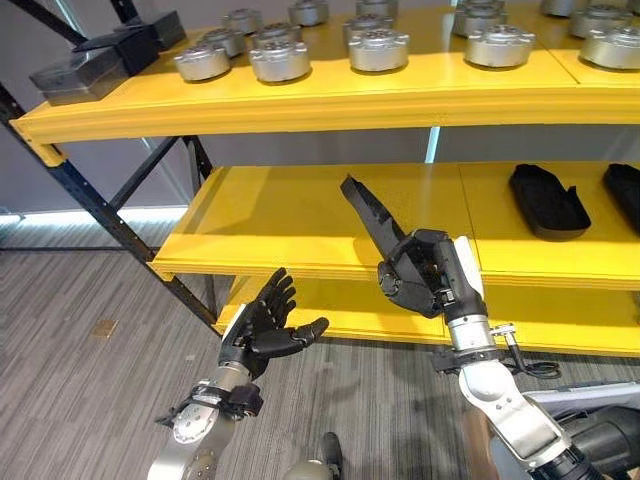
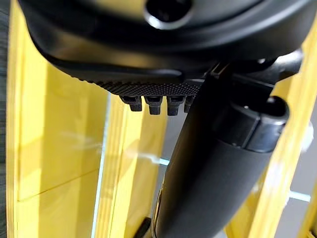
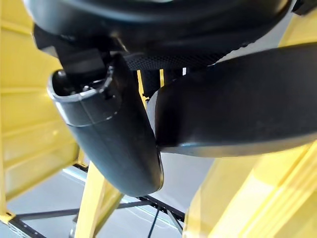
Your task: Move parts from the plastic box to the shelf.
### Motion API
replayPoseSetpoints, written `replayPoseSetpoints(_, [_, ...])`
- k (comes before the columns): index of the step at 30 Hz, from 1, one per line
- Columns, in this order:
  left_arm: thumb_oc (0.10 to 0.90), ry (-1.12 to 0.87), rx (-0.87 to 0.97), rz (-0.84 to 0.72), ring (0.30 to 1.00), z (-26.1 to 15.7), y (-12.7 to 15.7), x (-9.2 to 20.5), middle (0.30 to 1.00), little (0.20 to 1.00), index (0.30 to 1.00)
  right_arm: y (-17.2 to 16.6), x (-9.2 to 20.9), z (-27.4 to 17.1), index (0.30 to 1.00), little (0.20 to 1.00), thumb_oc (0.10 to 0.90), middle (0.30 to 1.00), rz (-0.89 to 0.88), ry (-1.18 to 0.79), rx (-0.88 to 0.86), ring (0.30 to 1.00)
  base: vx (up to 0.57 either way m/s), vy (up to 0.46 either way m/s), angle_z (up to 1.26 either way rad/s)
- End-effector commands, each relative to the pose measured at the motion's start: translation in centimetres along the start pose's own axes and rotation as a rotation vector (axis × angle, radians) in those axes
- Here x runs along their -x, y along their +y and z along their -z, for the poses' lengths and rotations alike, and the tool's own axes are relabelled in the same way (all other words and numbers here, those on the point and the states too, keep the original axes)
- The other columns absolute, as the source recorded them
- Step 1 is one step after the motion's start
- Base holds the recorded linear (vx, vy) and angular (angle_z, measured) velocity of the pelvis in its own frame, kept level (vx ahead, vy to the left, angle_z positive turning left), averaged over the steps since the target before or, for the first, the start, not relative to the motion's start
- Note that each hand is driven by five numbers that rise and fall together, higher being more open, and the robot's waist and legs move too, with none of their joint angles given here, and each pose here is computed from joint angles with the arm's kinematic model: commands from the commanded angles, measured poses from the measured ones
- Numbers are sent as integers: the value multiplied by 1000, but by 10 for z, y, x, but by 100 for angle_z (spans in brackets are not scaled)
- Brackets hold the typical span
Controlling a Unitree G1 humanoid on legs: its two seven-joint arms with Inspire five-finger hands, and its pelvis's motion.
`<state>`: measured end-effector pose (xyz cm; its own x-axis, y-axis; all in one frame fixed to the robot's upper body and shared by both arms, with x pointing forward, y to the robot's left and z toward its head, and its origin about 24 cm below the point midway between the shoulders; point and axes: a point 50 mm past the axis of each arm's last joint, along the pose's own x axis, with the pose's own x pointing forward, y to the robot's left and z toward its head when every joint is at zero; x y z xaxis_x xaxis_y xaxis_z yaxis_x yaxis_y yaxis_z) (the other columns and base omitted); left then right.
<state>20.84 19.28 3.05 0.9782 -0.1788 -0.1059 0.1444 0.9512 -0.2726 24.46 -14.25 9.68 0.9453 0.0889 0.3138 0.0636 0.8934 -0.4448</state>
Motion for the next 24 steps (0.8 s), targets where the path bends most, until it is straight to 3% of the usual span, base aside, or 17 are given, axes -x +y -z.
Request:
replayPoseSetpoints(1, [900, -317, -60, 128, 1000, -63, -18, -18, 1000, 1000, 1000, -27, -30, -58, 300, 300, 400, 300, 171, -345, -46, 300, 4, 410, 40])
replayPoseSetpoints(15, [900, -233, -109, 139, 1000, -56, -8, -13, 1000, 1000, 1000, -25, -34, -43, 300, 300, 400, 300, 277, -289, -29, 300, 79, 369, 19])
replayPoseSetpoints(24, [900, -149, -119, 251, 1000, -44, -19, -13, 1000, 1000, 1000, -25, -45, -43, 300, 300, 400, 300, 331, -252, 15, 300, 12, 245, -19])
